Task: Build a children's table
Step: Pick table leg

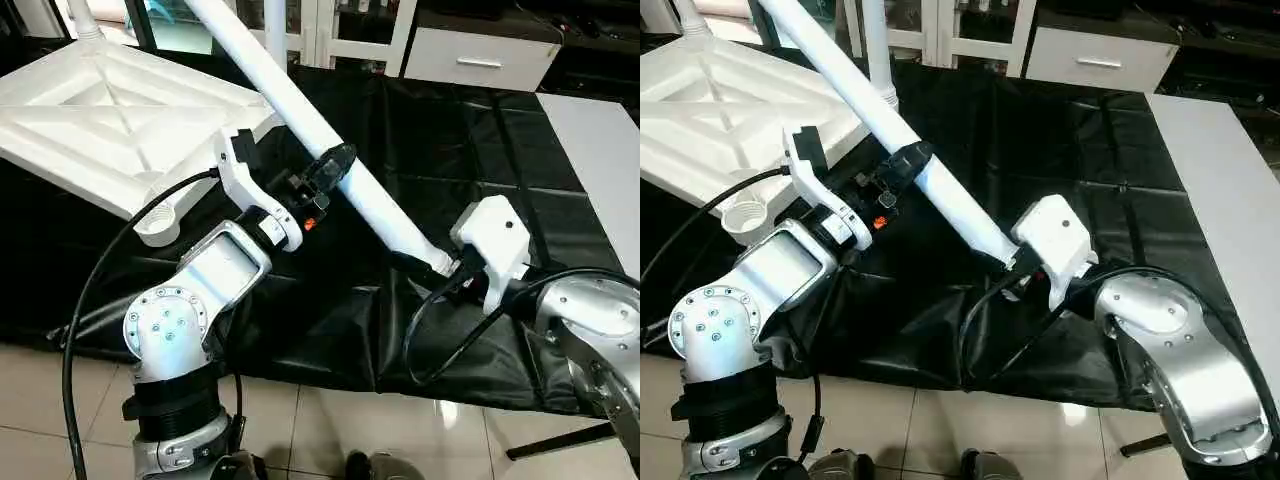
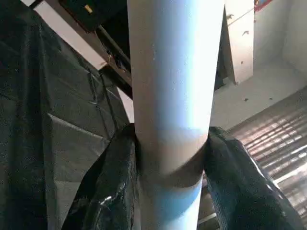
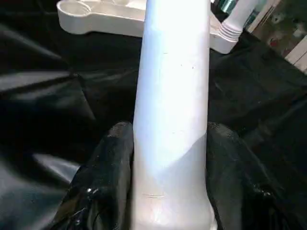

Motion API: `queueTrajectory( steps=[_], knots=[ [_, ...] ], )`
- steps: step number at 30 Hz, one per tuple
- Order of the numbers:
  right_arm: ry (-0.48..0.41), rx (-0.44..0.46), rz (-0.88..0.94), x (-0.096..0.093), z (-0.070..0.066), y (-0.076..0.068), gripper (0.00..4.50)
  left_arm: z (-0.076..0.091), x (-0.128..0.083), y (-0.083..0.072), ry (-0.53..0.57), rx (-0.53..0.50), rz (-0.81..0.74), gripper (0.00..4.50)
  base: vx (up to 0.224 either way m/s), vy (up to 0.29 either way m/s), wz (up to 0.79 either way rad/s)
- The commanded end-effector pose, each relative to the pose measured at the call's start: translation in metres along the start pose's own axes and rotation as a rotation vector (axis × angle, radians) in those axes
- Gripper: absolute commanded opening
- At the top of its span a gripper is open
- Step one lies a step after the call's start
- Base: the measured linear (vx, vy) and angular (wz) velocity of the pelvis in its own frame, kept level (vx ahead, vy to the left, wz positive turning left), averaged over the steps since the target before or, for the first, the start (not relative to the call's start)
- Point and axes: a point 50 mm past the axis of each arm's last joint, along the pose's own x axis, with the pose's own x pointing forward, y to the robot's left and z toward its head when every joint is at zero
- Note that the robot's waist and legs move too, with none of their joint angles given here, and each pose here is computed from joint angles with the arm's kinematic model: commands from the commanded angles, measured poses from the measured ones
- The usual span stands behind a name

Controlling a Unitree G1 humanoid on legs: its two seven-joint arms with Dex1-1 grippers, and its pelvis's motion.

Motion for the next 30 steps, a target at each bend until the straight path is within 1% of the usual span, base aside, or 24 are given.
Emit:
queueTrajectory(
  steps=[1, 8, 10, 11, 12, 13, 15, 16, 17, 19, 21, 22, 23, 24, 25, 27, 29, 30],
  knots=[
    [-0.004, -0.046, 0.079, 0.002, 0.002, 0.013, 1.87, 0.001, 0.003, -0.005, -0.019, -0.007, -0.022, 1.79, 0.0, 0.0, 0.0],
    [-0.027, -0.041, 0.074, 0.003, 0.004, 0.013, 1.87, 0.002, 0.001, -0.006, -0.027, -0.001, -0.031, 1.79, 0.0, 0.0, 0.0],
    [-0.047, -0.018, 0.069, 0.004, 0.005, 0.012, 1.87, 0.003, 0.001, -0.005, -0.034, -0.001, -0.032, 1.79, 0.0, 0.0, 0.0],
    [-0.051, -0.008, 0.074, 0.004, 0.006, 0.012, 2.43, 0.003, 0.001, -0.005, -0.037, -0.002, -0.029, 1.79, 0.0, 0.0, 0.0],
    [-0.064, 0.016, 0.074, 0.004, 0.006, 0.012, 2.57, 0.004, 0.001, -0.005, -0.04, 0.004, -0.025, 1.79, 0.0, 0.0, 0.0],
    [-0.066, 0.019, 0.074, 0.004, 0.006, 0.012, 2.57, 0.004, 0.001, -0.004, -0.04, 0.005, -0.024, 1.79, 0.0, 0.0, 0.0],
    [-0.098, 0.081, 0.088, 0.003, 0.008, 0.011, 2.68, 0.005, 0.001, -0.003, -0.048, 0.009, -0.014, 1.79, 0.0, 0.0, 0.0],
    [-0.109, 0.093, 0.092, 0.003, 0.009, 0.011, 2.8, 0.006, 0.001, -0.002, -0.052, 0.011, -0.011, 1.79, 0.0, 0.0, 0.0],
    [-0.134, 0.11, 0.103, 0.002, 0.012, 0.01, 2.8, 0.007, 0.001, -0.002, -0.057, 0.014, -0.008, 1.79, 0.0, 0.0, 0.0],
    [-0.138, 0.111, 0.105, 0.002, 0.013, 0.01, 3.06, 0.007, 0.001, -0.002, -0.058, 0.014, -0.008, 1.79, 0.0, 0.0, 0.0],
    [-0.15, 0.114, 0.109, 0.002, 0.014, 0.01, 3.18, 0.007, 0.001, -0.002, -0.058, 0.022, -0.006, 1.78, 0.0, 0.0, 0.0],
    [-0.177, 0.133, 0.122, 0.001, 0.017, 0.009, 3.18, 0.008, 0.001, -0.001, -0.057, 0.027, -0.003, 1.78, 0.0, 0.0, 0.0],
    [-0.262, 0.215, 0.14, -0.001, 0.026, 0.007, 3.39, 0.009, 0.0, 0.001, -0.053, 0.039, 0.002, 1.77, 0.0, 0.0, 0.0],
    [-0.285, 0.241, 0.141, -0.002, 0.028, 0.005, 3.39, 0.009, 0.0, 0.001, -0.05, 0.044, 0.003, 1.77, 0.0, 0.0, 0.0],
    [-0.298, 0.257, 0.142, -0.002, 0.03, 0.004, 3.39, 0.009, 0.0, 0.002, -0.049, 0.047, 0.004, 1.77, 0.0, 0.0, 0.0],
    [-0.327, 0.296, 0.14, -0.004, 0.034, -0.001, 3.68, 0.01, -0.001, 0.002, -0.043, 0.056, 0.003, 1.77, 0.0, 0.0, 0.0],
    [-0.337, 0.322, 0.139, -0.005, 0.035, -0.004, 3.76, 0.011, -0.002, 0.003, -0.036, 0.068, -0.002, 1.77, 0.0, 0.0, 0.0],
    [-0.338, 0.335, 0.138, -0.005, 0.035, -0.006, 3.96, 0.011, -0.002, 0.003, -0.031, 0.073, -0.008, 1.77, 0.0, 0.0, 0.0]
  ],
)
